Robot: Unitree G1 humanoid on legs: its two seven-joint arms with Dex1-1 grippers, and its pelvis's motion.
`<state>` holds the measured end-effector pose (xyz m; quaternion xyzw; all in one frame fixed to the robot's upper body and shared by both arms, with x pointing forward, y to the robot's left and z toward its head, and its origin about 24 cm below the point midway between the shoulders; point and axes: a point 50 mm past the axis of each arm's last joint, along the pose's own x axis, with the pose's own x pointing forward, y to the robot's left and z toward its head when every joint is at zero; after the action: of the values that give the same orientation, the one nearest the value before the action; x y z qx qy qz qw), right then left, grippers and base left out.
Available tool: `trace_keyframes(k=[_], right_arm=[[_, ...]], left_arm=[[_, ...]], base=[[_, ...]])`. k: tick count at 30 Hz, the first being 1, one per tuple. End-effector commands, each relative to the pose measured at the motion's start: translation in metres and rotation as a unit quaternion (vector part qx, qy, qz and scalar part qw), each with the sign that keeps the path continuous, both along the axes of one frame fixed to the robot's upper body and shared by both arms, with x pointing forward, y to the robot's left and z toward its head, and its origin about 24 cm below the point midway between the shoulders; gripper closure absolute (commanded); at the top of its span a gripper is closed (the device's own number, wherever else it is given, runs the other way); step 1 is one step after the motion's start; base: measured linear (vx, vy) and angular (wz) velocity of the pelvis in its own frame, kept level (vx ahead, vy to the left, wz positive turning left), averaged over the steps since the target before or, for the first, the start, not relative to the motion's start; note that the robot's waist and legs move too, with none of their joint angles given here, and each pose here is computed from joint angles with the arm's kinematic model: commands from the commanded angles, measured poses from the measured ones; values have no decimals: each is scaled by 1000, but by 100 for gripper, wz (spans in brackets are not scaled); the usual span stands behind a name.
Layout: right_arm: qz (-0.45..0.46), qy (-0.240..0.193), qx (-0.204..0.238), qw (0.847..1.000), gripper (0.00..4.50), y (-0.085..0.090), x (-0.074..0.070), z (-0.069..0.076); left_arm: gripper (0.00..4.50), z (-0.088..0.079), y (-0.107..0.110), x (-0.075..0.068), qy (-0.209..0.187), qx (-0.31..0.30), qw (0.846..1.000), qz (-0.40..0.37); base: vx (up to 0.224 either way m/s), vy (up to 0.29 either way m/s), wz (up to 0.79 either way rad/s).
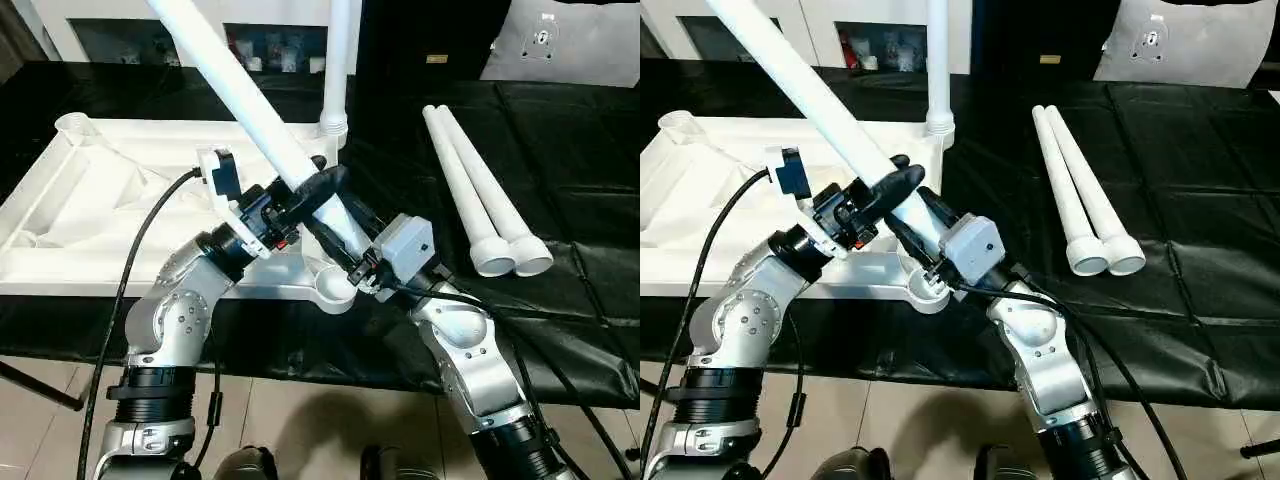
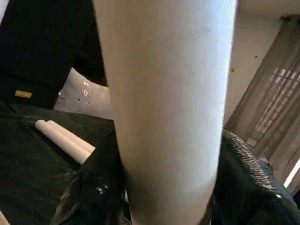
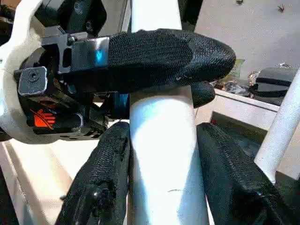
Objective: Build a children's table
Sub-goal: Pick table leg
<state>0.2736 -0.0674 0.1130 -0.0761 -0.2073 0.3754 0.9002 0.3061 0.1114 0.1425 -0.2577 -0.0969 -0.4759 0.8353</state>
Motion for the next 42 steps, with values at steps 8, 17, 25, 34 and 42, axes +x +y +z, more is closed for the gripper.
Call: trace_keyframes(k=[8, 17, 25, 34, 42], right_arm=[[-15, 5, 5, 1000, 272, -5, 1, -1], [-17, 3, 4, 1000, 272, -4, 2, 0], [-22, 4, 4, 1000, 272, -4, 3, 0], [-14, 28, 14, 999, 199, -4, 5, 0], [37, 96, 54, 993, 116, -5, 7, 6]], left_arm=[[262, 5, -2, 0, 2, -28, 1000, 2], [262, 2, -3, 4, 36, -21, 998, 42], [262, 7, -8, 0, 33, 5, 998, 45], [263, 17, -1, 10, 48, 51, 988, 135], [265, 33, 10, 22, 46, 96, 977, 182]], base=[[0, 0, 0], [0, 0, 0], [0, 0, 0], [0, 0, 0], [0, 0, 0]])
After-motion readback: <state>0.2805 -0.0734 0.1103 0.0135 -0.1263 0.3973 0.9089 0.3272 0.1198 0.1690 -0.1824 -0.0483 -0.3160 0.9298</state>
